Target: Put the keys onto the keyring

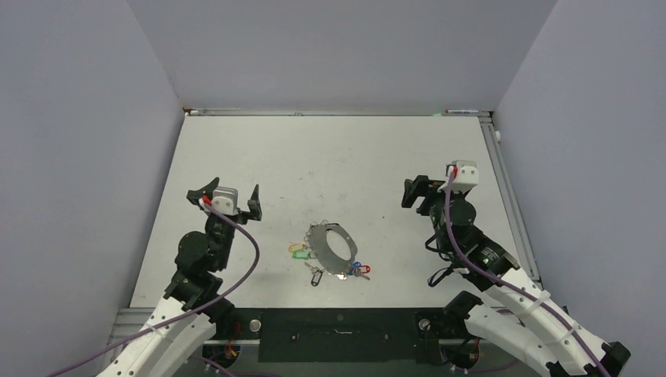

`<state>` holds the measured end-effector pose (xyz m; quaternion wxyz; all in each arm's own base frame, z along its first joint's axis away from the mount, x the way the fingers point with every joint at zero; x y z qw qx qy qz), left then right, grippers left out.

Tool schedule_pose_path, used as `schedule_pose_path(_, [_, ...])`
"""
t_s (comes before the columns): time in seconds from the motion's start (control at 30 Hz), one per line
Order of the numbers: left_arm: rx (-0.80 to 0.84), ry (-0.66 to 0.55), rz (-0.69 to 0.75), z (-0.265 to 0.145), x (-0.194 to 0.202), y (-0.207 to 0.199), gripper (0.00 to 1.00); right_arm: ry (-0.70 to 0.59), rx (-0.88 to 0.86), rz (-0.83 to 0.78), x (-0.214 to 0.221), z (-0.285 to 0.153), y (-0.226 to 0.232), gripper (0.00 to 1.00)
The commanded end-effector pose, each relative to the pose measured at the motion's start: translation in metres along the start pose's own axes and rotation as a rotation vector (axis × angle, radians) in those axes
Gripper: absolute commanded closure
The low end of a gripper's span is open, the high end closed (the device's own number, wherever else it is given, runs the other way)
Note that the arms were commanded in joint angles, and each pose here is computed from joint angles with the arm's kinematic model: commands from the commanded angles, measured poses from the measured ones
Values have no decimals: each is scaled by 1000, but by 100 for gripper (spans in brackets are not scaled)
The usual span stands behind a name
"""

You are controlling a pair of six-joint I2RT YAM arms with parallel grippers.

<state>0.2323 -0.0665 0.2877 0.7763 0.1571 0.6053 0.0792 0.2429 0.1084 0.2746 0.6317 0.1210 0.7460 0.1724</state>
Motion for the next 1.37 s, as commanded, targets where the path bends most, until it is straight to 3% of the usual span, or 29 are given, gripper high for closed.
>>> schedule_pose_path(0.0, [-105,10,-52,10,11,7,4,-48,56,112,4,-4,-12,24])
schedule_pose_path(0.23, [-170,162,-89,29,60,0,4,-60,23,226,14,-8,-13,24])
schedule_pose_path(0.4, [-186,324,-143,52,118,0,4,-65,9,245,16,-8,-12,24])
schedule_pose_path(0.6, [-198,507,-55,55,193,7,4,-63,23,222,15,-8,-14,24])
schedule_pose_path(0.73, [-168,500,-71,61,206,7,4,-87,31,208,8,-13,-18,24])
schedule_pose_path(0.9, [-79,386,-103,68,207,-4,4,-121,25,205,1,-17,-20,23])
schedule_pose_path(1.33, [-132,391,-148,61,221,4,4,-159,-29,252,4,-19,-20,21])
Point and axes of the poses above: each gripper's point midway between its finger pads, its own z axis out along the fingers, its own y axis along the line the jaws close on, x = y × z, the point moved 3 cm from there along -z, back along the fingers, and after that the axes turned 14 degrees about z, right-handed, at the moved point
